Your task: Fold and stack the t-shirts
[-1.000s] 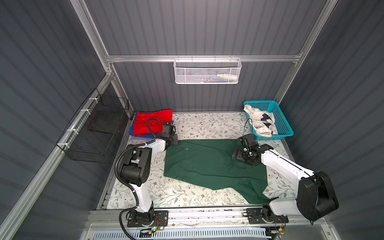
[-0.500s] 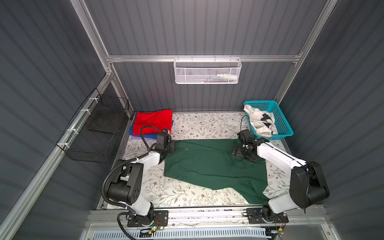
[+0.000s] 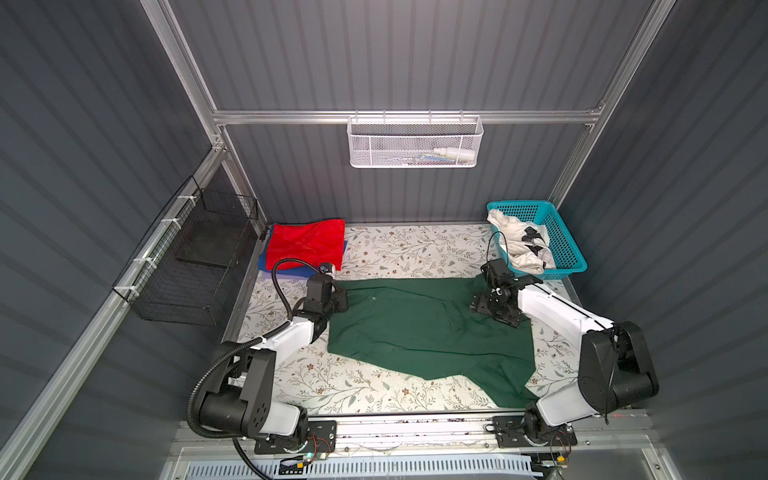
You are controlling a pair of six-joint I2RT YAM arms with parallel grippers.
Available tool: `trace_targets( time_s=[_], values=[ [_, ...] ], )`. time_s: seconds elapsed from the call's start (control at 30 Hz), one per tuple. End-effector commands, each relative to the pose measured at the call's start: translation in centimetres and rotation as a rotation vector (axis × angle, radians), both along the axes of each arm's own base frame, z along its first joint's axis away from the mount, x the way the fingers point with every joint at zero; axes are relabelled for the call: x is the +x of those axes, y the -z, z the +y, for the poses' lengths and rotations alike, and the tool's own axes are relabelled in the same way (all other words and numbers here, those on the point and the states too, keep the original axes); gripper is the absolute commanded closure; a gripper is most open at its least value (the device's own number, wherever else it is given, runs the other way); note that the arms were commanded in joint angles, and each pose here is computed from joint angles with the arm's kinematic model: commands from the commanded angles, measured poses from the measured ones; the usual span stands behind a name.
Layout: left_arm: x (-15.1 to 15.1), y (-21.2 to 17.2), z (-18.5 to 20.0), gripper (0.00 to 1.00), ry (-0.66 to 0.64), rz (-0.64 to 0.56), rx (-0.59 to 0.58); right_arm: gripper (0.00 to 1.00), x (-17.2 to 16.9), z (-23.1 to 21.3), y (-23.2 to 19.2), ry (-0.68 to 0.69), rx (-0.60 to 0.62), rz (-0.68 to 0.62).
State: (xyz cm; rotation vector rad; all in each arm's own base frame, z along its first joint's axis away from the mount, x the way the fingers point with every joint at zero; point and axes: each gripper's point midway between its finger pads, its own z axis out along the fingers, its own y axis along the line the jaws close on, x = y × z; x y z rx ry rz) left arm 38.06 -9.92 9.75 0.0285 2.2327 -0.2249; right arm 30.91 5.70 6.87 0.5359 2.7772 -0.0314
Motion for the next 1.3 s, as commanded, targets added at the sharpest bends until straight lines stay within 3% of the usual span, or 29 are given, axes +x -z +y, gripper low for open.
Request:
trace_targets(
  time_s=[0.0, 0.23, 0.43, 0.5, 0.6, 0.63, 0.7, 0.8, 0.97, 1.17, 1.27],
  values=[
    [-0.9, 0.2, 0.9, 1.0, -0.05, 0.021, 0.006, 0.01, -0.8, -0.6, 0.5, 0.02, 0.01, 0.018],
    [-1.7, 0.7, 1.8, 1.0, -0.103, 0.055, 0.016, 0.01, -0.7, -0.8, 0.5, 0.038, 0.059, 0.004],
    [-2.2, 1.3, 4.0, 0.99, -0.246, 0.095, 0.052, 0.01, -0.4, -1.0, 0.1, 0.035, 0.07, -0.012],
    [-2.4, 1.3, 4.5, 0.88, -0.277, 0.092, 0.051, 0.01, -0.4, -1.1, 0.1, 0.037, 0.071, -0.011],
    [-3.1, 1.1, 5.0, 0.9, -0.31, 0.072, 0.031, 0.01, -0.6, -1.4, 0.2, 0.044, 0.074, -0.009],
    [-3.4, 1.0, 5.2, 0.87, -0.321, 0.065, 0.02, 0.01, -0.6, -1.5, 0.2, 0.049, 0.077, -0.011],
    [-3.9, 0.8, 5.5, 0.61, -0.349, 0.056, 0.004, 0.01, -0.7, -1.7, 0.1, 0.055, 0.081, -0.016],
    [-4.5, 0.3, 5.5, 0.62, -0.358, 0.054, -0.03, 0.01, -0.7, -2.1, -0.1, 0.061, 0.08, -0.022],
    [-6.2, -1.1, 4.6, 0.45, -0.347, 0.038, -0.105, 0.01, -1.9, -2.9, -1.2, 0.082, 0.091, -0.008],
    [-9.8, -2.0, 4.5, 0.34, -0.355, 0.105, -0.124, 0.01, -6.3, -2.9, -3.2, 0.124, 0.14, -0.002],
    [-11.6, -1.9, 4.6, 0.24, -0.357, 0.146, -0.141, 0.01, -8.6, -2.4, -2.8, 0.134, 0.183, 0.03]
  ],
)
